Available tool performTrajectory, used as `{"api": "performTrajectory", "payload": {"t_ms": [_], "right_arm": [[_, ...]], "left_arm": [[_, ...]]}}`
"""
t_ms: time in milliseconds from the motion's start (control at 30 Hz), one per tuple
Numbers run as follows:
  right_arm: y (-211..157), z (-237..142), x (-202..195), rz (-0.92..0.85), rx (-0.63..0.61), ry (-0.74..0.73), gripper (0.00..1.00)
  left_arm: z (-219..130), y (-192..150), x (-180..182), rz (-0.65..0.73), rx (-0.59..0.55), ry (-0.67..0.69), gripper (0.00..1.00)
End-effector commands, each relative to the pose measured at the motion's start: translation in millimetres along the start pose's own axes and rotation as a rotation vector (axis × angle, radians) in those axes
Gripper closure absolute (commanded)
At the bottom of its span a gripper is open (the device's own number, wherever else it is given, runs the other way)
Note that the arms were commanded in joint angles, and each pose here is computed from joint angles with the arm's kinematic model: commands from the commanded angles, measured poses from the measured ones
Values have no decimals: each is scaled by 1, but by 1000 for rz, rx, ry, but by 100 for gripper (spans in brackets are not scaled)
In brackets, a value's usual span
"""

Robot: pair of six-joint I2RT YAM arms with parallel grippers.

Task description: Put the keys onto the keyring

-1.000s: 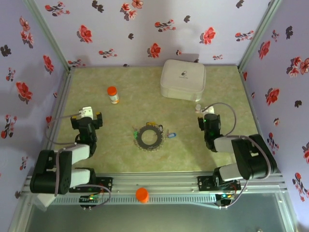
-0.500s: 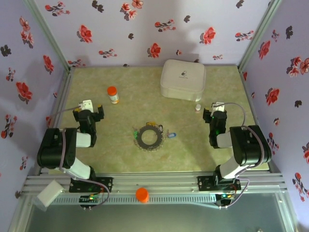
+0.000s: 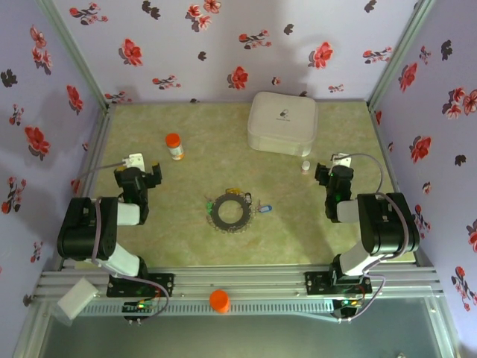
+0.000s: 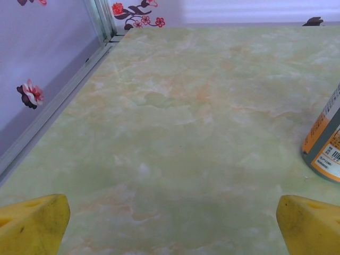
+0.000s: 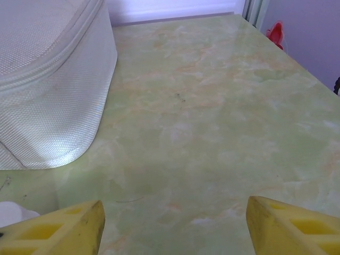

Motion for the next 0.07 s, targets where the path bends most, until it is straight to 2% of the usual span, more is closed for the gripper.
{"api": "performTrajectory", "payload": {"t_ms": [0,33], "right_arm": [[8,2,-1,25,-18,0,24],[8,2,-1,26,-19,1,11]], "left_arm": [[2,8,1,-25,-22,-5,0],[2,8,1,-23,-24,-9,0]]}}
Point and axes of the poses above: each hand's point on the last joint's axis, 136 mm out from that joint toward the fingers, its own z axis out along the fingers, its own x axis along the line the jaws close on, y = z × x, the point moved 5 cm from there along -z, back along the fingers
